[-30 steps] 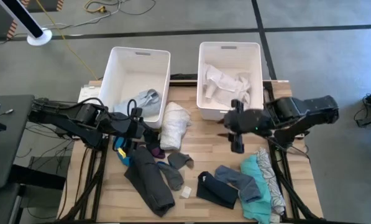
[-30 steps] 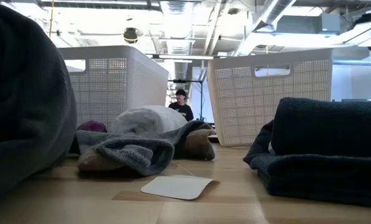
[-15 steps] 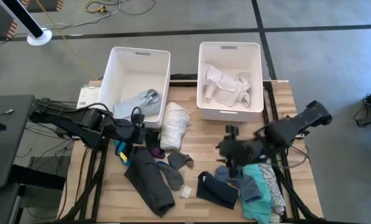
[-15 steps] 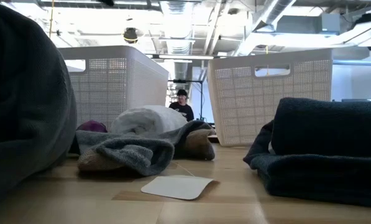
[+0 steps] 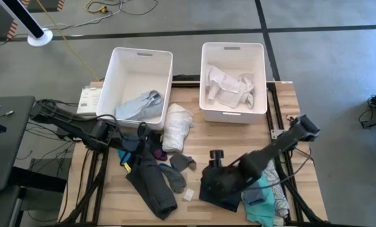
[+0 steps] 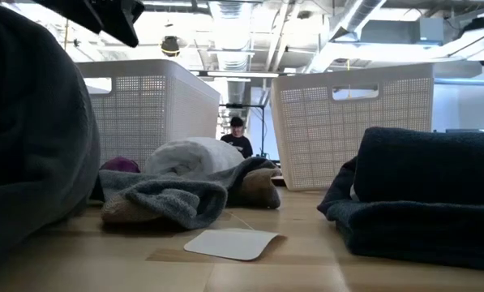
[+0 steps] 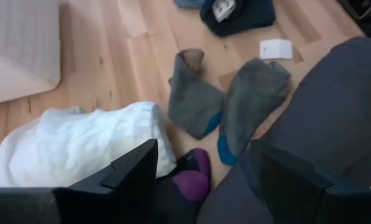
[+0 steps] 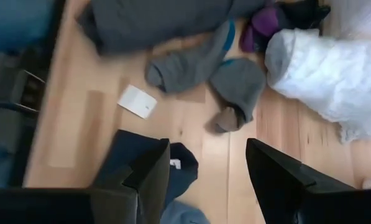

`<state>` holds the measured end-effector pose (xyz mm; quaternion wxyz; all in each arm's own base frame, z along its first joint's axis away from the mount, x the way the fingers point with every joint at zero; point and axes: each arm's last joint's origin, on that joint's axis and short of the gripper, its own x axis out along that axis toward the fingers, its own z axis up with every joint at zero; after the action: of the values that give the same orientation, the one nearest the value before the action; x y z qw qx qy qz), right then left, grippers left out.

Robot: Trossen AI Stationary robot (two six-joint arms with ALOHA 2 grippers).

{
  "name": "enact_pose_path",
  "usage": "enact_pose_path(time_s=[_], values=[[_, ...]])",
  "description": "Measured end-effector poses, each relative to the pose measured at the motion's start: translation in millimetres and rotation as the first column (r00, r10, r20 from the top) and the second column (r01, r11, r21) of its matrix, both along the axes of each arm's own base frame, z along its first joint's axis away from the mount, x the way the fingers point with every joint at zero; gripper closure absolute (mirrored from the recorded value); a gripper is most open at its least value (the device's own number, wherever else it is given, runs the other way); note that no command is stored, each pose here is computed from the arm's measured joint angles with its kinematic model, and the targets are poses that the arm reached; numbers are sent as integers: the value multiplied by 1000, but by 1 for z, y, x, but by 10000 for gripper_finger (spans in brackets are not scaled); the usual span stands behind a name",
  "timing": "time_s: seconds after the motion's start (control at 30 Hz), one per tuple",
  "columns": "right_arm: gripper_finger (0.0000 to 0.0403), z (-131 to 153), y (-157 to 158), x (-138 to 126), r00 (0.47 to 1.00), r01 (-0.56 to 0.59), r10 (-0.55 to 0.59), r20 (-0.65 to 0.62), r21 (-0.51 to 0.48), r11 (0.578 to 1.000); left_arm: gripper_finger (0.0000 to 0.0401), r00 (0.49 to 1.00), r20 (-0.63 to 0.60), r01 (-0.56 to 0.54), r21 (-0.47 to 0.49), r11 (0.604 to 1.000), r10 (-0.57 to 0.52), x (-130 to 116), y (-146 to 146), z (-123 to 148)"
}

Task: Sort clothes
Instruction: Put the top gray sock into the left white bin

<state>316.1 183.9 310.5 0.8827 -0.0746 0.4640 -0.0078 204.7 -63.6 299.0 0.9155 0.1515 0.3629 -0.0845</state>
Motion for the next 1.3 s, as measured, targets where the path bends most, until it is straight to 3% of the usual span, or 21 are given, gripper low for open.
enact_pose_path(time_s=[0.4,0.63,0.8,1.3], values=[[178,-86,-13,51,978,107,-135,-157,-177,978,150,997,23,71,3,997,-71,-3,-14,2],[178,-106,-35,70,965,166,-199,-172,-189,968,150,996,23,86,-3,996,-86,-5,-18,2],[178,-109,-47,81,970,205,-220,-100,-143,968,150,996,22,90,-9,996,-90,-6,-20,2],[187,-161,-53,94,960,208,-231,-159,-148,967,150,996,24,90,-13,996,-90,-6,-21,2]])
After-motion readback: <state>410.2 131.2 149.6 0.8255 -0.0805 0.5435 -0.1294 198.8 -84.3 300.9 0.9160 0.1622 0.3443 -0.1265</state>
